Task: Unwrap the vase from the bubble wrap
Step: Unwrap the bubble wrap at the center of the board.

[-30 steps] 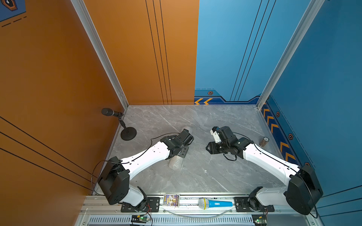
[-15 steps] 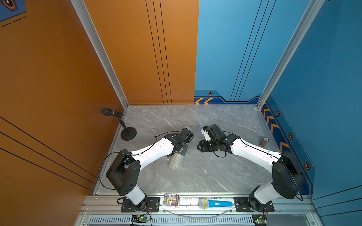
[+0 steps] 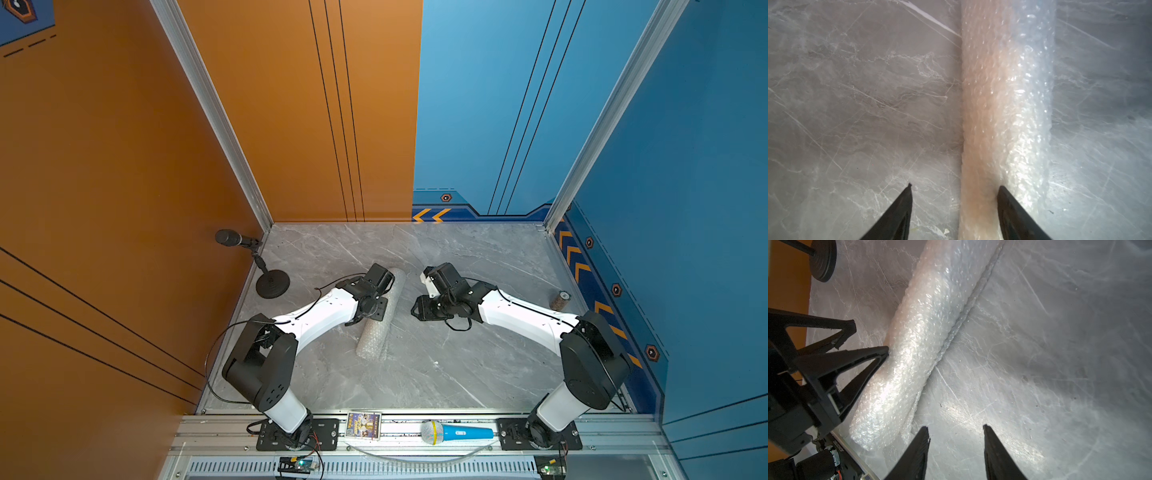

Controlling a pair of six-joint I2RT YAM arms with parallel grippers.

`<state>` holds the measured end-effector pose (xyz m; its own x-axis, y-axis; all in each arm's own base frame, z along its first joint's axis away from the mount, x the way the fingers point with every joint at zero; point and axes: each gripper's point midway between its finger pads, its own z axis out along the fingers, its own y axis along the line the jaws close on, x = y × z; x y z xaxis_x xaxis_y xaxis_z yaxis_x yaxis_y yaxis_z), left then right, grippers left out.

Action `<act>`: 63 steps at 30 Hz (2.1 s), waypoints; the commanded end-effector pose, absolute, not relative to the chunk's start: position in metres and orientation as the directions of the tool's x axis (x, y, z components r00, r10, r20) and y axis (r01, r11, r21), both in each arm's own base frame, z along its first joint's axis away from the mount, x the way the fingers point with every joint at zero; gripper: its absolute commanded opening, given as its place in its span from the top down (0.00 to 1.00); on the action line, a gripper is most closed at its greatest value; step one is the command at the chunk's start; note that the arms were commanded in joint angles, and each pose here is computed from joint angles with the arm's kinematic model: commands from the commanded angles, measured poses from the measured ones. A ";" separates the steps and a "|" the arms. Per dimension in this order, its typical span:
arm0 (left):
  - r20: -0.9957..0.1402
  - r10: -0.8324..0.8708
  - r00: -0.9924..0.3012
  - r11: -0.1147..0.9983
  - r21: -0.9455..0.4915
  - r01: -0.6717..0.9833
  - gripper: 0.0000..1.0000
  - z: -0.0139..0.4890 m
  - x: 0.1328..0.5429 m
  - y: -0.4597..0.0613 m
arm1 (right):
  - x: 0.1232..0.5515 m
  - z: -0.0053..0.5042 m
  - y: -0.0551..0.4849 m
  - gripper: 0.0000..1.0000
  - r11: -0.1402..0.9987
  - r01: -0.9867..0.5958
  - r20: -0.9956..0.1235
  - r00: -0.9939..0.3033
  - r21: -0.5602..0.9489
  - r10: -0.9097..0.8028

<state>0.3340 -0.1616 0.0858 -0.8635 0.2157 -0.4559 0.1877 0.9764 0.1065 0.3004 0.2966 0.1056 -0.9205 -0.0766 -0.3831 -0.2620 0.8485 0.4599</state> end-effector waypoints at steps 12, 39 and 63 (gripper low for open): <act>-0.417 0.173 -0.893 0.985 0.055 0.165 0.35 0.066 0.333 -0.151 | 0.314 0.096 0.346 0.67 0.803 -0.214 -0.338 -0.941 0.557 -0.016; -0.387 0.147 -0.910 0.988 0.017 0.153 0.36 0.047 0.329 -0.143 | 0.354 0.072 0.359 0.67 0.798 -0.094 -0.303 -0.946 0.596 0.115; -0.385 0.139 -0.912 0.988 -0.012 0.155 0.38 0.048 0.327 -0.146 | 0.364 0.051 0.364 0.82 0.821 -0.069 -0.282 -0.953 0.567 0.115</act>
